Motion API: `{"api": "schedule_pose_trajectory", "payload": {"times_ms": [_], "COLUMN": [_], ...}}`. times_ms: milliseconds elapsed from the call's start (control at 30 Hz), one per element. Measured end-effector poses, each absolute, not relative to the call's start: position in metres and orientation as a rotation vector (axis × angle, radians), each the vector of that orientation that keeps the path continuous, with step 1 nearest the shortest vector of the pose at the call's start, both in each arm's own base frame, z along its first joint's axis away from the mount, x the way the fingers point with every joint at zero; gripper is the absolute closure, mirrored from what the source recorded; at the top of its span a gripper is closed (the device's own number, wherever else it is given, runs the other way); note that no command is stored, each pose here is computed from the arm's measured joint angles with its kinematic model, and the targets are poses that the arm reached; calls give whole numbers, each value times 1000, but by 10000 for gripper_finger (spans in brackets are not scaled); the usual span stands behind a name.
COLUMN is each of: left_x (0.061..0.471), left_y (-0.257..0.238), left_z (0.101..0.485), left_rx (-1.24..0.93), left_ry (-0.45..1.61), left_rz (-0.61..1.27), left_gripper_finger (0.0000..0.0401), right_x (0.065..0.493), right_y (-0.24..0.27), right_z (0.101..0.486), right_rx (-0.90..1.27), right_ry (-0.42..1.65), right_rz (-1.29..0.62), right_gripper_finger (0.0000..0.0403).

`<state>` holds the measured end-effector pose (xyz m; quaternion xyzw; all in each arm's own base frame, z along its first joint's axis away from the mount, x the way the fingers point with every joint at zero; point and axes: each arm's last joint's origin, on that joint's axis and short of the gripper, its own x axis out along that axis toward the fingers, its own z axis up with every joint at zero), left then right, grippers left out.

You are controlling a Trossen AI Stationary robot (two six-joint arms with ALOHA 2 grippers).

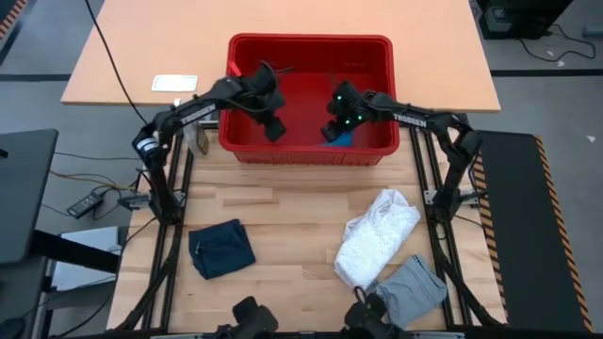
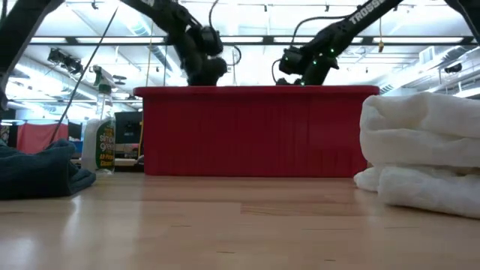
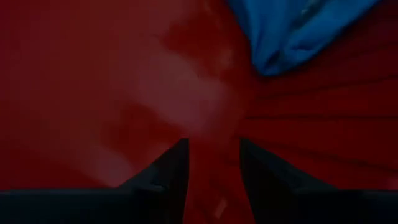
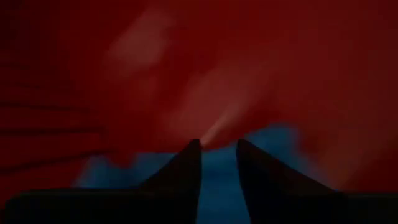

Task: Fold laundry
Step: Remove the blue underwear from the red laundry bin

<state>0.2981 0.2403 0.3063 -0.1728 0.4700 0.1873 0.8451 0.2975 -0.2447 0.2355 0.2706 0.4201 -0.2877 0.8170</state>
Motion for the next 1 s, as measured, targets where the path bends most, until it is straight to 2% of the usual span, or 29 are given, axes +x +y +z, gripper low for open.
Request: {"api": "schedule_pose_trajectory", "payload": {"times_ms": [133, 367, 500, 633, 767, 867, 900, 1000], "left_x": [304, 312, 317, 318, 317, 316, 315, 312], "left_y": [246, 255, 260, 261, 260, 257, 256, 253], "left_z": [295, 299, 305, 307, 308, 312, 316, 337], "left_rx": [-402, -397, -368, -357, -372, -398, -410, -409], "left_ry": [997, 878, 788, 764, 765, 754, 753, 706], "left_rz": [420, 474, 488, 490, 495, 493, 483, 490], "left_gripper_finger": [258, 258, 258, 258, 258, 258, 258, 258], "right_x": [284, 266, 263, 260, 260, 259, 259, 260], "right_y": [-258, -272, -284, -287, -289, -292, -292, -294], "right_z": [245, 234, 206, 179, 170, 179, 186, 225], "right_rx": [381, 370, 416, 484, 494, 481, 468, 396], "right_ry": [979, 1048, 1110, 1195, 1230, 1206, 1191, 1098], "right_rz": [-655, -596, -519, -411, -392, -403, -407, -481], "right_gripper_finger": [247, 152, 138, 172, 255, 356, 377, 382]}}
